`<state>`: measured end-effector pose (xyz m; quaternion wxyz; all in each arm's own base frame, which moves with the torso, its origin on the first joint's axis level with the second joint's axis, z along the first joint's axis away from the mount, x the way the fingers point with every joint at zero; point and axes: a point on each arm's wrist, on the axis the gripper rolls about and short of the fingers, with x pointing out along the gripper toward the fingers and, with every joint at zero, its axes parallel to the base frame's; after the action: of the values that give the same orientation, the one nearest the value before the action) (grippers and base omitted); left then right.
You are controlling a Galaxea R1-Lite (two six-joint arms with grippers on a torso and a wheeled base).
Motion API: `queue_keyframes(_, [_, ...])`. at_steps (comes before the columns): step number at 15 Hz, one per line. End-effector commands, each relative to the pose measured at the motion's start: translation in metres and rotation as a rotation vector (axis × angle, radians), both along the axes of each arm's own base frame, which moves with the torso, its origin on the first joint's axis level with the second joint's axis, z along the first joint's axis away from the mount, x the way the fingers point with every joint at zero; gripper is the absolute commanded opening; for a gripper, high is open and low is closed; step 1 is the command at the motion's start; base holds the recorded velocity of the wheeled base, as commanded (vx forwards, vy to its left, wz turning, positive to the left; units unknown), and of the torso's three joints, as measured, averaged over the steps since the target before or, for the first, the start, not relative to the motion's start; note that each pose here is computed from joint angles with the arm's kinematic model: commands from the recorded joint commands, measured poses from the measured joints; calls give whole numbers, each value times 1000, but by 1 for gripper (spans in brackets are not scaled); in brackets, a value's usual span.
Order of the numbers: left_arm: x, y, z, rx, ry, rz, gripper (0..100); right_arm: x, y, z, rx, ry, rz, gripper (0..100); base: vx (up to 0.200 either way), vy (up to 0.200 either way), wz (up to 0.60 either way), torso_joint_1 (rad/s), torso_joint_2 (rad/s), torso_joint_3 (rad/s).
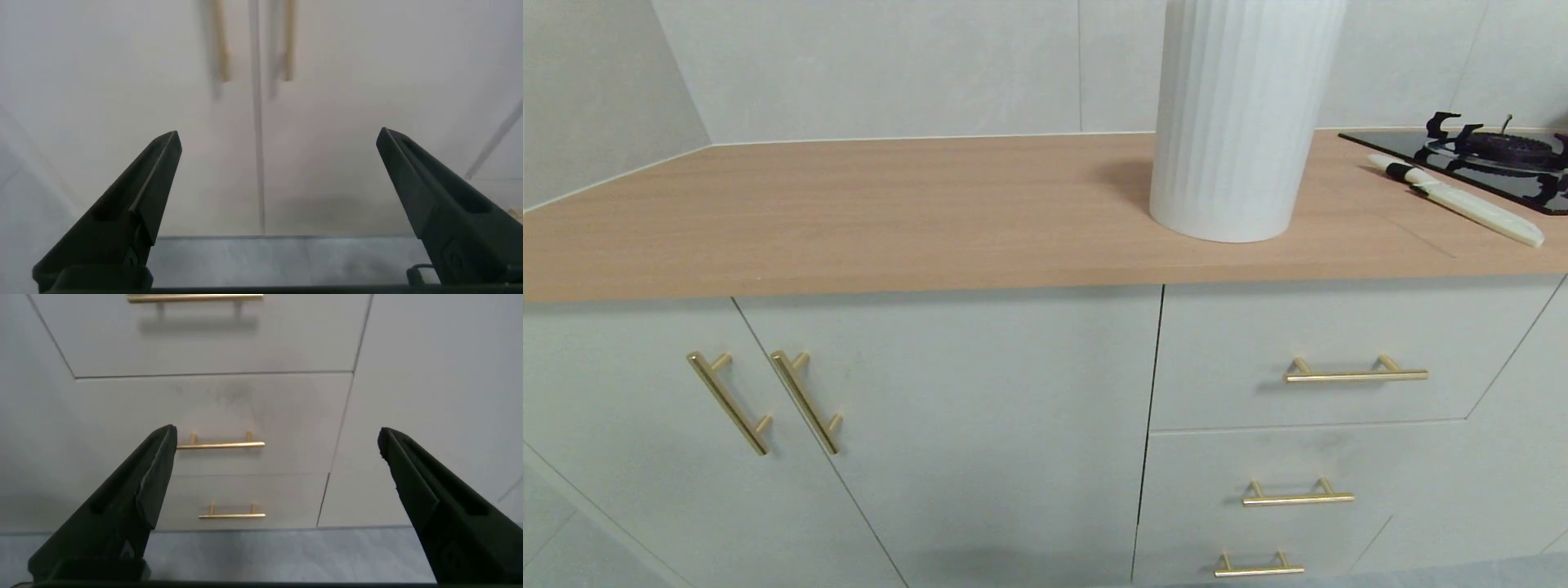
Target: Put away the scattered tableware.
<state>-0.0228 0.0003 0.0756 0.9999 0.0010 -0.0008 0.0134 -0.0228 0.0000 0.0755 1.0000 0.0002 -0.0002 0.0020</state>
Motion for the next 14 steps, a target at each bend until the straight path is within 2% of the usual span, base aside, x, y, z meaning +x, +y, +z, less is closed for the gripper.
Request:
queue_keyframes(1, [0,0,0,0,-1,1,100,0,0,0,1,2,1,100,0,0,0,0,0,0])
queue_keyframes(10, [0,0,0,1,0,1,100,0,0,0,1,0,-1,100,0,0,0,0,0,0])
queue_keyframes(14, [0,0,0,1,0,1,100,0,0,0,1,2,-1,100,0,-200,0,1,0,1])
